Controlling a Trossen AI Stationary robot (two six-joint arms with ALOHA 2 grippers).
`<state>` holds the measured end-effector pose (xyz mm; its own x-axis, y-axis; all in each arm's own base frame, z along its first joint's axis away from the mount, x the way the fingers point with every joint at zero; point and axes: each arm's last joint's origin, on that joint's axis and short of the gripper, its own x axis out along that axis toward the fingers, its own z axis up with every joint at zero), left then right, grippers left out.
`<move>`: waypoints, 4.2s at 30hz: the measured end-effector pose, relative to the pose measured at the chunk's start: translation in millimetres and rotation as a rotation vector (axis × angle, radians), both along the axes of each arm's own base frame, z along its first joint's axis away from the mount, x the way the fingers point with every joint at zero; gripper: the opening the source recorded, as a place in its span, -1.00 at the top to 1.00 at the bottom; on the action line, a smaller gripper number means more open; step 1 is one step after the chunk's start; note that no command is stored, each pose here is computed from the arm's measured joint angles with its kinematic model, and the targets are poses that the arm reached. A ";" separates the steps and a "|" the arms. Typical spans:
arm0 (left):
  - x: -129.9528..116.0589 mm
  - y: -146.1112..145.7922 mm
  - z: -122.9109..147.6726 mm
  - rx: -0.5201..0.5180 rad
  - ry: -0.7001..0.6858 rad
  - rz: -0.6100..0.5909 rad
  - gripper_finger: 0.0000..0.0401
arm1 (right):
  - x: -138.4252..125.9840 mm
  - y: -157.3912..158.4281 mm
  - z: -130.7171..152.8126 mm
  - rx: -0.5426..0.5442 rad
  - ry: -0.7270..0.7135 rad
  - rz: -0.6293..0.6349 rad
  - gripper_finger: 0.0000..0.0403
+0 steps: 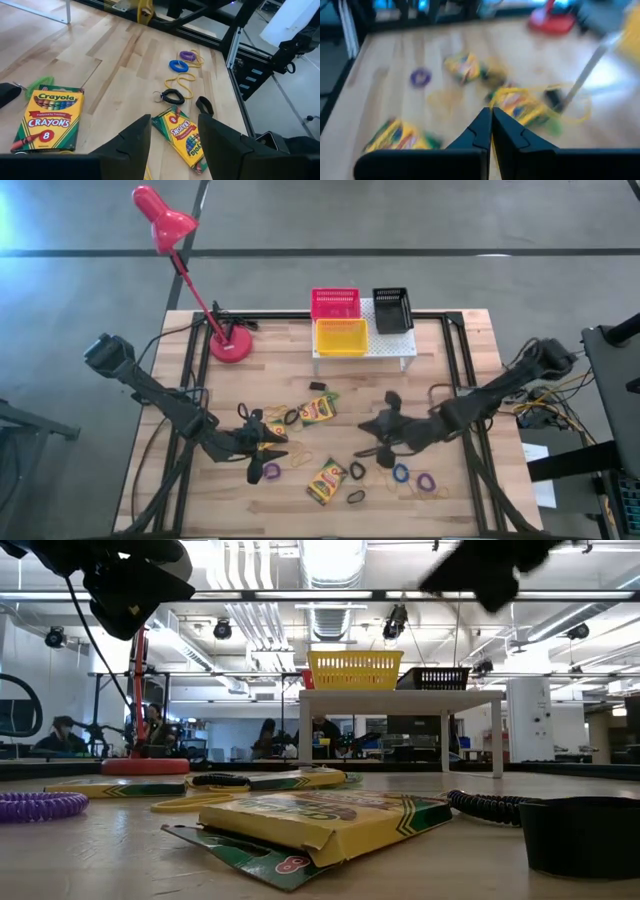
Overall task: Pick & Place Office Desk Supplies
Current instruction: Put the yellow rubber band into the black bin on the shelf, then put the blue spring keychain into the red bin on the shelf
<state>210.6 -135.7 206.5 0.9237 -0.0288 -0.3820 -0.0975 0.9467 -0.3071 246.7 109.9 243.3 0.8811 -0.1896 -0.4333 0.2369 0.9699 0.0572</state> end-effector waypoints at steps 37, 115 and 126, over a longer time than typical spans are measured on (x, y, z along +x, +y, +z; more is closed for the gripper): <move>0.2 0.6 0.6 0.017 -0.011 0.019 0.16 | -42.5 -280.6 19.0 0.026 0.126 -0.602 0.96; 0.5 2.1 1.3 0.035 -0.027 0.066 0.16 | -53.4 61.5 -112.0 0.247 0.809 -0.039 0.64; 39.9 -16.8 -26.0 0.144 -0.165 0.009 0.16 | -22.6 66.7 -87.8 0.069 0.196 -0.120 0.90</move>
